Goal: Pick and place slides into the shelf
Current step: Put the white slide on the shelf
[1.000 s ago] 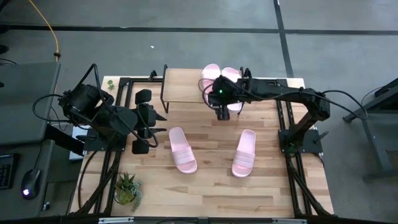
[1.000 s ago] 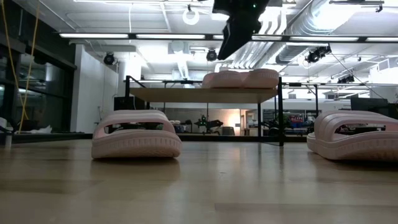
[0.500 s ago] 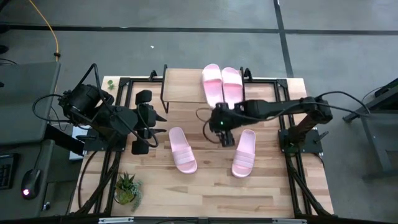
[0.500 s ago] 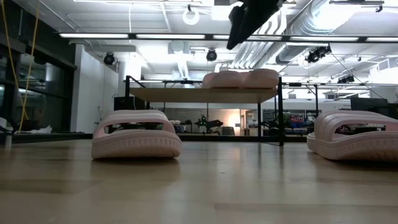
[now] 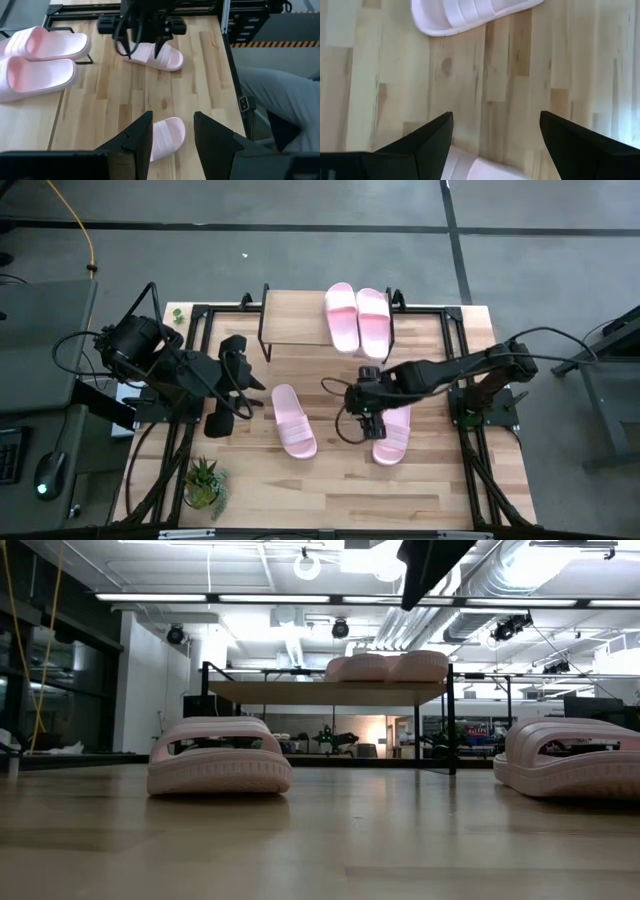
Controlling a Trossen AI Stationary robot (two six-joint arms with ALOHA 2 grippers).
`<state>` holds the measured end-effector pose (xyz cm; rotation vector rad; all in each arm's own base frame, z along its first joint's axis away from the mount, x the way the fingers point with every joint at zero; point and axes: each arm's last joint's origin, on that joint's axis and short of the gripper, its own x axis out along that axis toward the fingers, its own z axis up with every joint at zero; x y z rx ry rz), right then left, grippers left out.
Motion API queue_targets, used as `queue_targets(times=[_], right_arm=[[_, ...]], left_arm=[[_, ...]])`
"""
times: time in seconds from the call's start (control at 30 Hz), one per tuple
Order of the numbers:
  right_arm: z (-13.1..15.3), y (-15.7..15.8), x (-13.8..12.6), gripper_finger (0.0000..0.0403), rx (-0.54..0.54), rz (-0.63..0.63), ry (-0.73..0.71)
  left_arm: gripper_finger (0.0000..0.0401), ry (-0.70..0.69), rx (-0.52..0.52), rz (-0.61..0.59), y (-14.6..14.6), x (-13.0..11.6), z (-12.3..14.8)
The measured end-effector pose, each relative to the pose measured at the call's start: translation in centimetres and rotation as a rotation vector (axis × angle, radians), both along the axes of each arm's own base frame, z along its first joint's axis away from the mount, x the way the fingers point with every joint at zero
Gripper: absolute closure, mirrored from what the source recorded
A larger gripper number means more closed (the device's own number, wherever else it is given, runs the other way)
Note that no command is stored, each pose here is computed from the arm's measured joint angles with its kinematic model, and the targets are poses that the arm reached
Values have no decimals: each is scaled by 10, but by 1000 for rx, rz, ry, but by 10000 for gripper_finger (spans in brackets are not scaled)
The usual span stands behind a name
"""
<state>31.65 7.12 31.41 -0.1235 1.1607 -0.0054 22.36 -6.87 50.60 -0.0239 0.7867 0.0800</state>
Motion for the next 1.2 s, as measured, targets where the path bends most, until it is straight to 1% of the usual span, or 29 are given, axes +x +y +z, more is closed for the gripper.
queue_targets(times=[0.27, 0.47, 0.6, 0.73, 1.03, 1.2], right_arm=[[-2, 32, -17, 114, -58, -73, 25], [-4, 57, -31, 114, -110, -109, 15], [-4, 69, -41, 114, -149, -135, 9], [-9, 78, -47, 114, -157, -171, 29], [-47, 104, -40, 114, -211, -187, 152], [-65, 118, -39, 114, -236, -200, 183]], left_arm=[[274, 6, -18, -17, -1, 0, 0], [274, 9, -33, -21, -1, 0, 0], [275, 10, -33, -22, -1, 0, 0], [274, 10, -27, -27, -1, 0, 0], [274, 10, -27, -28, -1, 0, 0], [274, 10, -25, -29, -1, 0, 0]])
